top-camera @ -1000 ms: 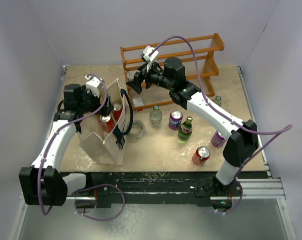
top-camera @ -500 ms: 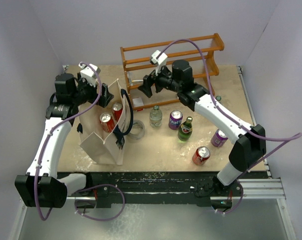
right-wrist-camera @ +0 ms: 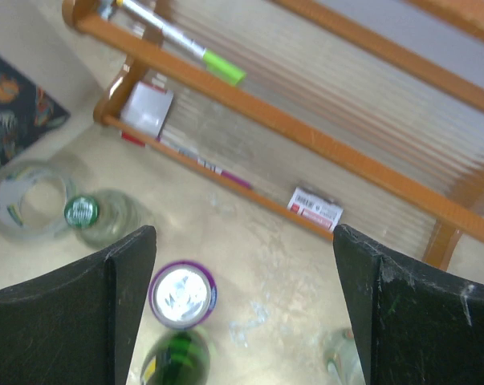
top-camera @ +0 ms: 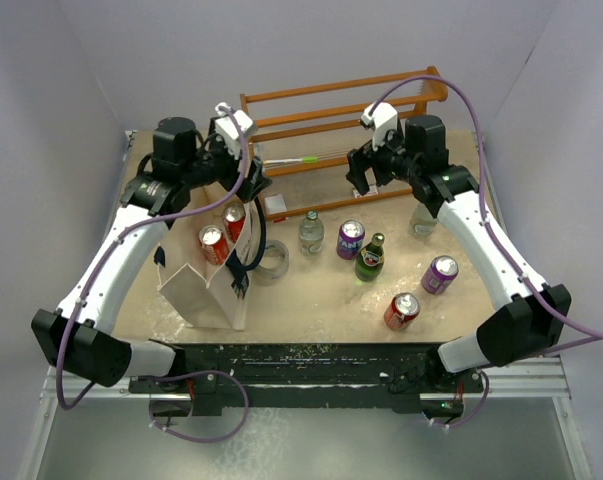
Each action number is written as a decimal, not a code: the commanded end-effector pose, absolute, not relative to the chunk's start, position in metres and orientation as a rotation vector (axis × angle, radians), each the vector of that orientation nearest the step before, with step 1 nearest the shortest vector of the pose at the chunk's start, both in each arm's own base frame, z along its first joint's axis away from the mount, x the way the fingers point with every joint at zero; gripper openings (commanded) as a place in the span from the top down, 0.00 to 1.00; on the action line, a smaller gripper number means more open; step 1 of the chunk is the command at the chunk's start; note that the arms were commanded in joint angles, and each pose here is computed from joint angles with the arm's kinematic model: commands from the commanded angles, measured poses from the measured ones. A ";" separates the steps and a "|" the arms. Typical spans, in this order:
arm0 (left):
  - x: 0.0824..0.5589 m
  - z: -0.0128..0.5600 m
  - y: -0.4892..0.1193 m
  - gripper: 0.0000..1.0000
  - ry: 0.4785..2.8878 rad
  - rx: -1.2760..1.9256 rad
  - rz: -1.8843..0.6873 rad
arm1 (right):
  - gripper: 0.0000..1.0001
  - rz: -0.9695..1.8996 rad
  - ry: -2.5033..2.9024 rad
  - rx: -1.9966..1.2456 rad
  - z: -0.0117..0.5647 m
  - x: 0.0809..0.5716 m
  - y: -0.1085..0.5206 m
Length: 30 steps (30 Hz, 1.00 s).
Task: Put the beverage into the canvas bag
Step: Place the drink in the canvas bag, then pick up the drink from the center of the board.
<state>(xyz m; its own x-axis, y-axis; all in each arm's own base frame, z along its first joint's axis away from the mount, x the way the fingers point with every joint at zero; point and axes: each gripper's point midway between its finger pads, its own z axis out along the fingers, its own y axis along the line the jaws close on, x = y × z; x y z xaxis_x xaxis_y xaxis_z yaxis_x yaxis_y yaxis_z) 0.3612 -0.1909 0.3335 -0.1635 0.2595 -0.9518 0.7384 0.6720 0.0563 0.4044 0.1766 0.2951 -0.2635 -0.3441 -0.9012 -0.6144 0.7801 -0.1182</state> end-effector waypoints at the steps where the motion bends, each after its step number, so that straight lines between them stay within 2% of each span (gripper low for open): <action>1: 0.366 0.342 -0.222 0.01 1.652 0.920 -0.496 | 0.08 0.237 1.909 -0.841 0.288 0.375 0.160; 6: 0.364 0.313 -0.260 0.00 1.691 1.030 -0.528 | 0.08 0.204 1.916 -0.803 0.290 0.366 0.146; 12: 0.357 0.266 -0.306 0.05 1.751 1.152 -0.587 | 0.08 0.184 1.932 -0.715 0.290 0.365 0.127; 23: 0.366 0.208 -0.330 0.15 1.919 1.173 -0.589 | 0.08 0.161 1.939 -0.610 0.294 0.368 0.102; 30: 0.364 0.189 -0.334 0.34 1.969 1.189 -0.586 | 0.08 0.156 1.948 -0.586 0.293 0.370 0.098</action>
